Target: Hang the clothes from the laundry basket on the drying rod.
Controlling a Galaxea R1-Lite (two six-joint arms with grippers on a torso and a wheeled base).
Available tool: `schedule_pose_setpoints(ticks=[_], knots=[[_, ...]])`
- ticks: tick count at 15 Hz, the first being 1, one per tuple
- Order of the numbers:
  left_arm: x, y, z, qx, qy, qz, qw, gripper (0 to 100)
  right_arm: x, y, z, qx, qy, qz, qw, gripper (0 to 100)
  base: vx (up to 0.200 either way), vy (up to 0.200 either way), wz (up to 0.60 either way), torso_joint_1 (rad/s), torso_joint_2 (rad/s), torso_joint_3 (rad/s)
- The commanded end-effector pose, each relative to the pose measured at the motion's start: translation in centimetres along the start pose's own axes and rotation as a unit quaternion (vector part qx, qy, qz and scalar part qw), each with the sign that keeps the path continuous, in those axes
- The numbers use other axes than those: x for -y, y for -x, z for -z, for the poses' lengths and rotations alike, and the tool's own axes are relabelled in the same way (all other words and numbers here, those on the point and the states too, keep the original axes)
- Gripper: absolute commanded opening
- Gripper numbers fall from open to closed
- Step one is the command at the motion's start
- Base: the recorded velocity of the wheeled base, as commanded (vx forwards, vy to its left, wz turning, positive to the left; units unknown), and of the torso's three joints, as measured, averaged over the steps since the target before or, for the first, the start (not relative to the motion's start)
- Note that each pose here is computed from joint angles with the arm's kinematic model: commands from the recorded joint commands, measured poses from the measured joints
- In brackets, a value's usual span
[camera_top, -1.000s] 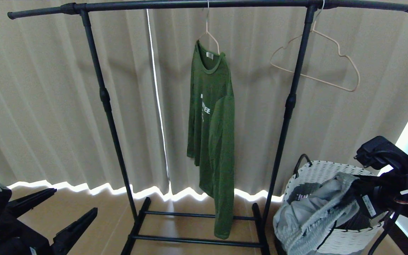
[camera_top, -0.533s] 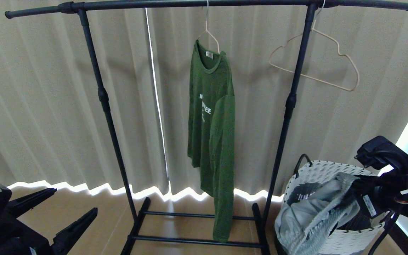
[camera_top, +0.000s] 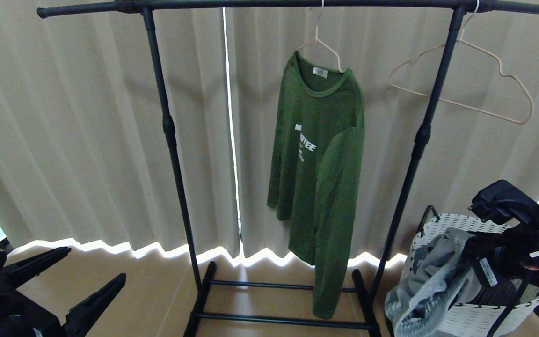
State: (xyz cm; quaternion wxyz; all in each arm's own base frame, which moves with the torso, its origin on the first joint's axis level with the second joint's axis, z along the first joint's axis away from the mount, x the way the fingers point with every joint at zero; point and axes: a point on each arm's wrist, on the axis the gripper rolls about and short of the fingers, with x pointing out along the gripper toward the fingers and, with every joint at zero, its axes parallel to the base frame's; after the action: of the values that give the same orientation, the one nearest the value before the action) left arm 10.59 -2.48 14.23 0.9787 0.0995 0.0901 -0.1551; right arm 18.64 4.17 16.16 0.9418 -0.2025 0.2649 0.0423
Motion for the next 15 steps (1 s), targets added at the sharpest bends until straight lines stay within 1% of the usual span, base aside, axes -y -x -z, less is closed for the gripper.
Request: schedule_pose_setpoints(ticks=[1, 3, 6, 8, 10, 12, 13, 15], knots=[[0.0, 0.1, 0.0, 0.001, -0.001, 0.000, 1.0000, 100, 0.0, 0.0, -0.1, 0.002, -0.001, 0.000, 1.0000, 0, 0.000, 0.000, 0.00, 0.000, 0.00, 0.000], [0.0, 0.1, 0.0, 0.001, -0.003, 0.000, 1.0000, 100, 0.0, 0.1, 0.0, 0.004, -0.003, -0.003, 1.0000, 0, 0.000, 0.000, 0.00, 0.000, 0.00, 0.000], [0.1, 0.1, 0.1, -0.002, -0.003, 0.002, 1.0000, 100, 0.4, 1.0, -0.7, 0.028, -0.004, 0.002, 0.9996, 0, 0.000, 0.000, 0.00, 0.000, 0.00, 0.000], [0.2, 0.0, 0.4, -0.007, -0.003, 0.006, 1.0000, 100, 0.4, 1.4, -0.6, 0.033, -0.004, 0.001, 0.9995, 0, 0.000, 0.000, 0.00, 0.000, 0.00, 0.000], [0.3, 0.2, 0.9, -0.015, -0.005, 0.010, 0.9998, 100, 0.4, 1.9, -0.1, 0.038, -0.004, 0.001, 0.9993, 0, 0.000, 0.000, 0.00, 0.000, 0.00, 0.000], [0.3, 0.1, 0.8, -0.014, -0.005, 0.011, 0.9998, 100, 0.5, 2.5, -0.1, 0.046, -0.004, 0.003, 0.9989, 0, 0.000, 0.000, 0.00, 0.000, 0.00, 0.000], [0.3, 0.1, 0.7, -0.014, -0.009, 0.013, 0.9998, 100, 0.6, 2.8, -0.2, 0.052, -0.005, 0.005, 0.9986, 0, 0.000, 0.000, 0.00, 0.000, 0.00, 0.000], [0.5, 0.2, 1.0, -0.018, -0.033, 0.016, 0.9992, 100, 0.5, 2.8, -0.1, 0.052, -0.004, 0.004, 0.9986, 0, 0.000, 0.000, 0.00, 0.000, 0.00, 0.000]])
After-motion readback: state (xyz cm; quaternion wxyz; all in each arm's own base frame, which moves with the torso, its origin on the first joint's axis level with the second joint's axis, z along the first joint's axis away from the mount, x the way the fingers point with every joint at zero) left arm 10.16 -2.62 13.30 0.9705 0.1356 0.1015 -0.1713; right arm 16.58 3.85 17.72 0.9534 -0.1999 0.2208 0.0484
